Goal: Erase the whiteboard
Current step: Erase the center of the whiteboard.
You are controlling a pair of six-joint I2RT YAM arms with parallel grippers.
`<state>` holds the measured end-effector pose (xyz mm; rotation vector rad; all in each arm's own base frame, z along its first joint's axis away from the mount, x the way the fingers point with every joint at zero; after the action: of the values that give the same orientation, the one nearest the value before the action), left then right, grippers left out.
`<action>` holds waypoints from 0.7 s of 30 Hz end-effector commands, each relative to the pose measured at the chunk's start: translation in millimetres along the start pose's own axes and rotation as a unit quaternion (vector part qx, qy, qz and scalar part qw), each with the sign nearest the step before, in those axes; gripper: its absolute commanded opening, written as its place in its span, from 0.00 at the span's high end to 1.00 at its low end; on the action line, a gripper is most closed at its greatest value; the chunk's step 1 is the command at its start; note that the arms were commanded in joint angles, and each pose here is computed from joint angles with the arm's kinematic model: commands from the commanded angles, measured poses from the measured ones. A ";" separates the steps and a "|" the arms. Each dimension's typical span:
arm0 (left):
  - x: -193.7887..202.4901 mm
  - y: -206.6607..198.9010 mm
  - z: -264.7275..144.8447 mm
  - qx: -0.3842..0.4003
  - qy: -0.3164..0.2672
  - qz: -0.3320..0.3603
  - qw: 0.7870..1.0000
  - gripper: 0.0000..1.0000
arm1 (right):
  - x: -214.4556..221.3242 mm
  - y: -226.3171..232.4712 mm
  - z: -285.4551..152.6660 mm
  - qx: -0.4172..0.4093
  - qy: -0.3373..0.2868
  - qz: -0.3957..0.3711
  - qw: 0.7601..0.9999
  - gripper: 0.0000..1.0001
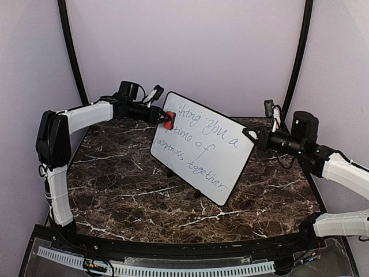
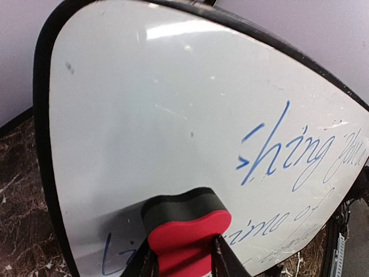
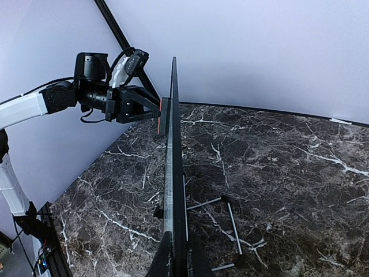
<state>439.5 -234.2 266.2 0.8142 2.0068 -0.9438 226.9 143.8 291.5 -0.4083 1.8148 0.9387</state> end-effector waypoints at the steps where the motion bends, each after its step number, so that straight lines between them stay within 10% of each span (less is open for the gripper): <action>1: 20.1 10.0 1.4 0.020 0.013 -0.039 0.999 0.70 | 8.0 4.2 1.3 -0.018 0.023 -0.051 0.998 1.00; 21: -25.2 -16.8 7.6 0.016 -0.002 -0.006 1.000 0.70 | 6.3 4.9 5.1 -0.018 0.028 -0.051 0.998 1.00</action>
<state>454.2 -238.4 303.5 0.7710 1.9337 -1.0020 226.5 145.7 292.1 -0.4262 1.8079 0.9381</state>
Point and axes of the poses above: each gripper's point midway between its finger pads, its own z axis out along the fingers, its own y axis along the line the jaws close on, x = y × z, the point moved 10 cm from there along -z, back along the fingers, and after that the axes turned 2 degrees about z, right-handed, at the moved point
